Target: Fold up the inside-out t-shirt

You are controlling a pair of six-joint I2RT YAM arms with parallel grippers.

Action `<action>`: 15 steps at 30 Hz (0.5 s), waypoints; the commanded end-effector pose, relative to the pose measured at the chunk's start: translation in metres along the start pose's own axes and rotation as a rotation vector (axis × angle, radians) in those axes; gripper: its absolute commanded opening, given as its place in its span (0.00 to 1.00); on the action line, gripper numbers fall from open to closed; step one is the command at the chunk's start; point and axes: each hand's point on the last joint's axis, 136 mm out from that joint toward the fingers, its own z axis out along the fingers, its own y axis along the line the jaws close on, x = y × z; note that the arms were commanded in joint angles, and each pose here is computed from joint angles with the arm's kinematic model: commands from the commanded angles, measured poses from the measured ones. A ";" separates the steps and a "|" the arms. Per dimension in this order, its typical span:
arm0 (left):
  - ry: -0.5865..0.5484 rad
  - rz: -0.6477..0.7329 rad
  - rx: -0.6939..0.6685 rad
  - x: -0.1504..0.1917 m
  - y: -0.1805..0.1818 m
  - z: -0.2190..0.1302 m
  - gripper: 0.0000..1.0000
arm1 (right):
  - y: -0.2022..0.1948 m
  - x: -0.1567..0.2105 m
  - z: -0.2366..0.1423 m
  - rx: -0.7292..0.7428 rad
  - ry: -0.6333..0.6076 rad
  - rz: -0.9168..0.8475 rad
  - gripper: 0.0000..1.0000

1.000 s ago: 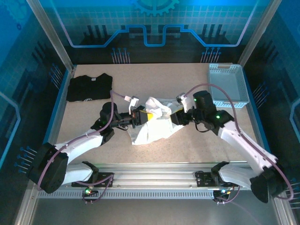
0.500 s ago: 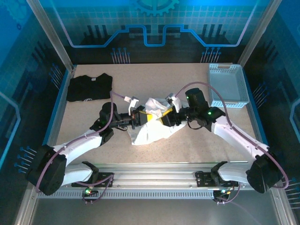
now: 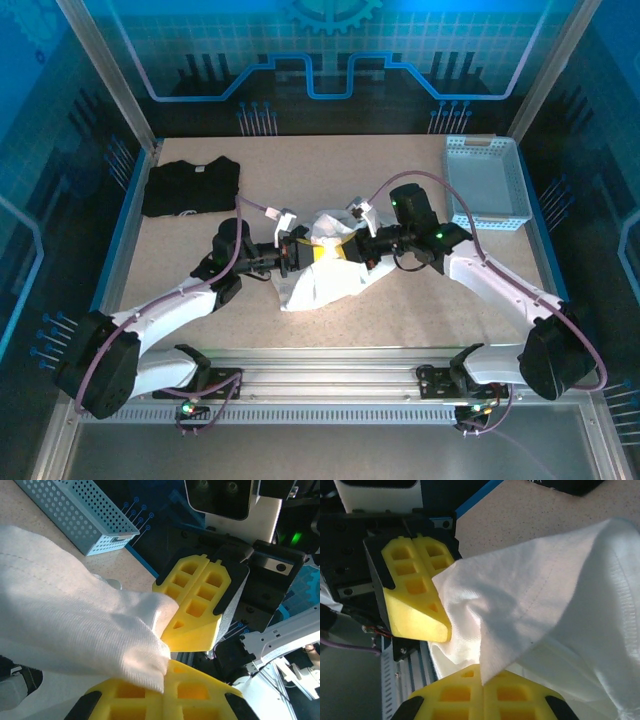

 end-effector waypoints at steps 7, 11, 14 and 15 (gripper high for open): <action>0.019 0.040 -0.049 0.008 0.011 -0.003 0.24 | 0.030 -0.025 -0.020 -0.021 -0.020 -0.047 0.00; 0.033 0.032 -0.058 0.016 0.016 -0.003 0.31 | 0.037 -0.024 -0.021 -0.001 0.030 -0.032 0.00; 0.046 0.024 -0.066 0.022 0.020 -0.003 0.33 | 0.038 -0.022 -0.022 0.031 0.064 -0.019 0.00; 0.051 0.020 -0.071 0.024 0.022 -0.003 0.33 | 0.038 -0.021 -0.022 0.049 0.075 -0.017 0.00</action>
